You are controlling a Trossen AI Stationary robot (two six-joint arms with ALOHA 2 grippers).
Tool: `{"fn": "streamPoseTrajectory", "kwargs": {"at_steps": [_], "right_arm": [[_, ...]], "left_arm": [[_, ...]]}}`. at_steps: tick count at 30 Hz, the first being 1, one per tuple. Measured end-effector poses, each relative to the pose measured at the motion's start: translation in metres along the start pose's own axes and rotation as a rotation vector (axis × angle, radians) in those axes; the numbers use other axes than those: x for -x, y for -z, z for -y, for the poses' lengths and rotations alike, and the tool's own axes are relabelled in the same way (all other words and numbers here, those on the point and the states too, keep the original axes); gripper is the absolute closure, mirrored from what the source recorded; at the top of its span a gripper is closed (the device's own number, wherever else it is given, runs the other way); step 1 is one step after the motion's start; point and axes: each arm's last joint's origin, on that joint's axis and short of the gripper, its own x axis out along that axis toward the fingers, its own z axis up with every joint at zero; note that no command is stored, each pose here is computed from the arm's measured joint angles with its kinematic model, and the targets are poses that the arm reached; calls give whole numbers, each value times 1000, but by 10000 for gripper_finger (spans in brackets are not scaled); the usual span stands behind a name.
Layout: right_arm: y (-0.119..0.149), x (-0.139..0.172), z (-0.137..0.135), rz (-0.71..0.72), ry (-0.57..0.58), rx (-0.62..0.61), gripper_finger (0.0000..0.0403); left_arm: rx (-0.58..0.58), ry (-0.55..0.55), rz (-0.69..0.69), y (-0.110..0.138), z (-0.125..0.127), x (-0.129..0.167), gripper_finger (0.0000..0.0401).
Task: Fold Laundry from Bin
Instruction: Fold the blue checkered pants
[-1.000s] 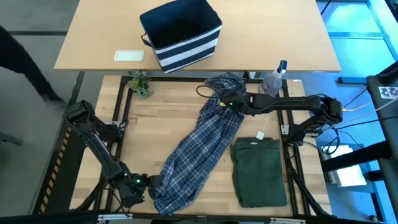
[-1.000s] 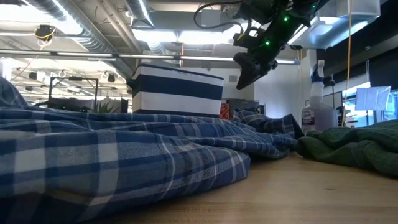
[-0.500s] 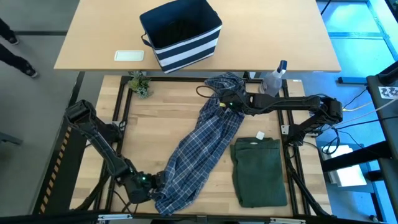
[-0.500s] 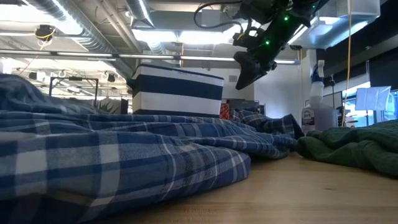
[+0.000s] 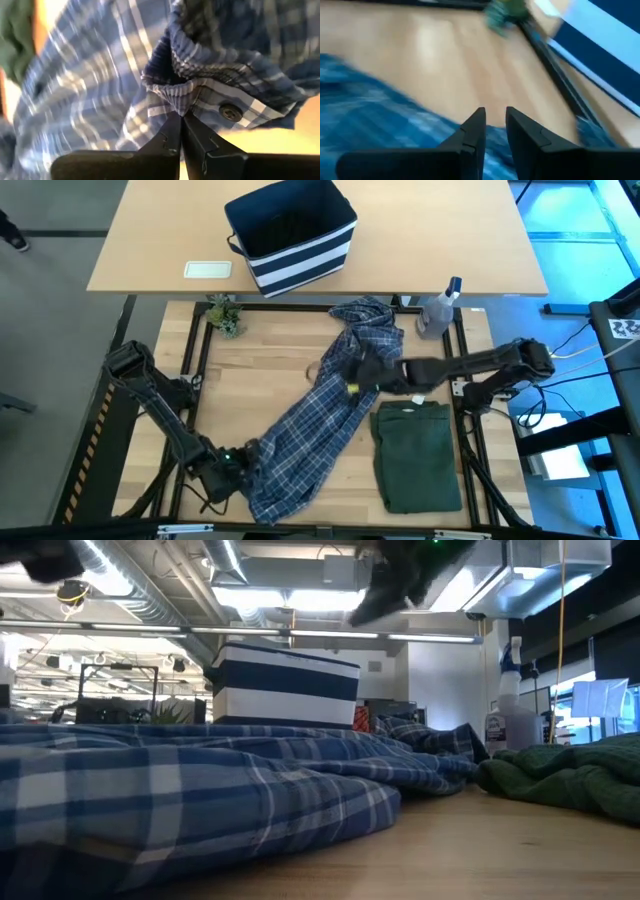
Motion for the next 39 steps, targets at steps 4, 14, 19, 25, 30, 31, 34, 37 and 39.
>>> {"fn": "streamPoseTrajectory", "kwargs": {"at_steps": [4, 14, 19, 25, 30, 31, 34, 37, 39], "right_arm": [[7, 8, -46, 11, -107, 67, 327], [58, -12, -159, 6, -319, 282, 326], [61, -22, -202, 80, -458, 373, 306], [40, -31, -228, 113, -474, 421, 230], [32, -40, -243, 136, -507, 445, 177], [32, -43, -246, 138, -507, 450, 171], [33, -53, -256, 134, -508, 453, 161], [33, -60, -271, 139, -521, 444, 160], [32, -67, -278, 140, -519, 444, 159]], "left_arm": [[45, -6, -96, 9, 6, 3, 401], [120, -10, -174, 17, 13, 7, 401], [147, -12, -183, 18, 8, 4, 401], [187, -18, -205, 22, 0, 0, 401], [255, -28, -222, 25, -6, -4, 401], [262, -30, -223, 25, -7, -4, 401], [299, -62, -231, 26, -9, -5, 401], [335, -84, -236, 27, -12, -6, 401], [360, -87, -237, 27, -13, -7, 401]]}}
